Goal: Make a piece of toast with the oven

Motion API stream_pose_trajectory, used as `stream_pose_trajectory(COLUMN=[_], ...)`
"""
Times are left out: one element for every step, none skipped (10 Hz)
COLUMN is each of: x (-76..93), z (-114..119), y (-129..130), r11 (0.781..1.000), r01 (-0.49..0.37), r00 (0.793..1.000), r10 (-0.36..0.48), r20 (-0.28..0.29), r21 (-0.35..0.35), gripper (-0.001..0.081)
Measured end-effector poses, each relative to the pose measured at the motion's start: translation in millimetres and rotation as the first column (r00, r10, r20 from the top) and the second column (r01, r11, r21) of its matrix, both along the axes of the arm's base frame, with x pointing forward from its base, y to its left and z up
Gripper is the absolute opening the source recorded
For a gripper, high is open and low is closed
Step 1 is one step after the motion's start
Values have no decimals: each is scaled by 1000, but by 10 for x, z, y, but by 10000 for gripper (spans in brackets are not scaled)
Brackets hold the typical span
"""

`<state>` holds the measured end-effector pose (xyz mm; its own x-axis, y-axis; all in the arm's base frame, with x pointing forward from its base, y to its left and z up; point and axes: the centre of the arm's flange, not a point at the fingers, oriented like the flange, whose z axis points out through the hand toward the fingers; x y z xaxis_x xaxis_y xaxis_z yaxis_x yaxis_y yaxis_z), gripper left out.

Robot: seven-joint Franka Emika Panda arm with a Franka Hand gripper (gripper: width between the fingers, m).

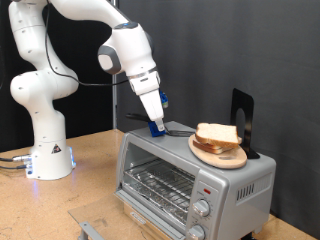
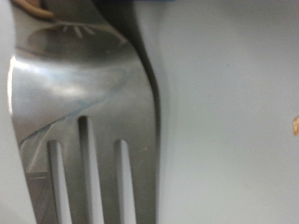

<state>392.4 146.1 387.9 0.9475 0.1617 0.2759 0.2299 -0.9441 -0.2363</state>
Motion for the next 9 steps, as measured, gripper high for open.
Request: stream_pose_trajectory(x=[-4,-8,-13,-19,-26,-31,-41,-49,-50], z=[17,25,25,24,21,8,-17,-33,-36], y=[-9,-18,-30,-42,-56,-72,-89,-96,-97], r11=[1000,1000,1000,1000,1000,1000,1000,1000,1000], r01=[2,2,3,3,2,2,1,2,2], r00=[1000,1000,1000,1000,1000,1000,1000,1000,1000], r10=[-2,-2,-3,-3,-2,-2,-2,-2,-2], r20=[3,3,0,-6,-11,-14,-18,-21,-19], r21=[2,2,1,0,-3,-8,-14,-16,-16], gripper=[682,682,682,682,682,682,682,682,682])
